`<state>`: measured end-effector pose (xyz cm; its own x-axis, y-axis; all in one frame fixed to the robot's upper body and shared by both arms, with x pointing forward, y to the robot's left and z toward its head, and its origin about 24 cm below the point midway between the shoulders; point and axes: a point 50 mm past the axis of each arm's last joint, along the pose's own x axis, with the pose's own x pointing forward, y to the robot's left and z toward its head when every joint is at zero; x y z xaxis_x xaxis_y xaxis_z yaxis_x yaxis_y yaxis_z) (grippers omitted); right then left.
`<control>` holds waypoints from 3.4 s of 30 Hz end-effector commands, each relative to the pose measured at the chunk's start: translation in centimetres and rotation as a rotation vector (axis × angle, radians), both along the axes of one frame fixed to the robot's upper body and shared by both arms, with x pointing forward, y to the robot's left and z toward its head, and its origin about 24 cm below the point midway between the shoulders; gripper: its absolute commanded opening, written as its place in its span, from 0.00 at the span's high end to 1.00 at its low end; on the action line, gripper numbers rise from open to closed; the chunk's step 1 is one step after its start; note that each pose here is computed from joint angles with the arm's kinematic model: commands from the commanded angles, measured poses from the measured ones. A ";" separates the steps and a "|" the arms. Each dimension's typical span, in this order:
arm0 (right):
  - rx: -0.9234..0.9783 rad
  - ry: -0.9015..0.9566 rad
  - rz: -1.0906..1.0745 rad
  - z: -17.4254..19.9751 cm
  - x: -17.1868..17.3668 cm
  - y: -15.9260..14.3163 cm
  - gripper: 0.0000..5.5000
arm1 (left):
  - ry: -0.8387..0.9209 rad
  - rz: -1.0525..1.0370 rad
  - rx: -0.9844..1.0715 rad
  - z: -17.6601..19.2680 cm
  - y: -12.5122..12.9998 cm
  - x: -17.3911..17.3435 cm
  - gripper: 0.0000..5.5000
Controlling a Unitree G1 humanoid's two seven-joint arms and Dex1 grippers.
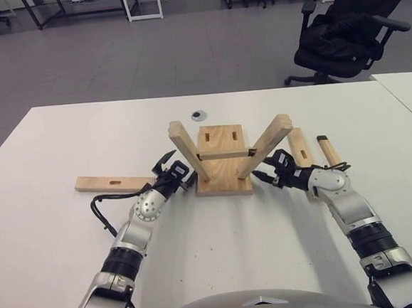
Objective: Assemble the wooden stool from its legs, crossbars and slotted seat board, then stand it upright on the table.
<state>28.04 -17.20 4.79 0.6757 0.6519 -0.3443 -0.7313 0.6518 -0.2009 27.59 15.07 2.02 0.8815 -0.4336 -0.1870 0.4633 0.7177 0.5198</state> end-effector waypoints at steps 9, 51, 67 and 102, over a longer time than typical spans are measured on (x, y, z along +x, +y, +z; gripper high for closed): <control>-0.005 -0.025 -0.299 0.3 1.3 -3.3 0.59 | -0.514 0.281 -0.531 20.0 3.4 -1.9 0.18; 0.017 0.000 -0.406 -1.4 2.0 -2.1 0.59 | 0.498 -0.075 -0.016 4.9 -7.6 -1.3 0.18; 0.206 -0.156 -0.434 3.7 1.8 -1.0 0.59 | -0.137 -0.133 -0.694 22.3 -9.7 -0.5 0.18; 0.245 -0.140 -0.539 13.4 -4.4 1.8 0.59 | -0.115 0.231 -0.490 14.9 -3.6 -3.9 0.18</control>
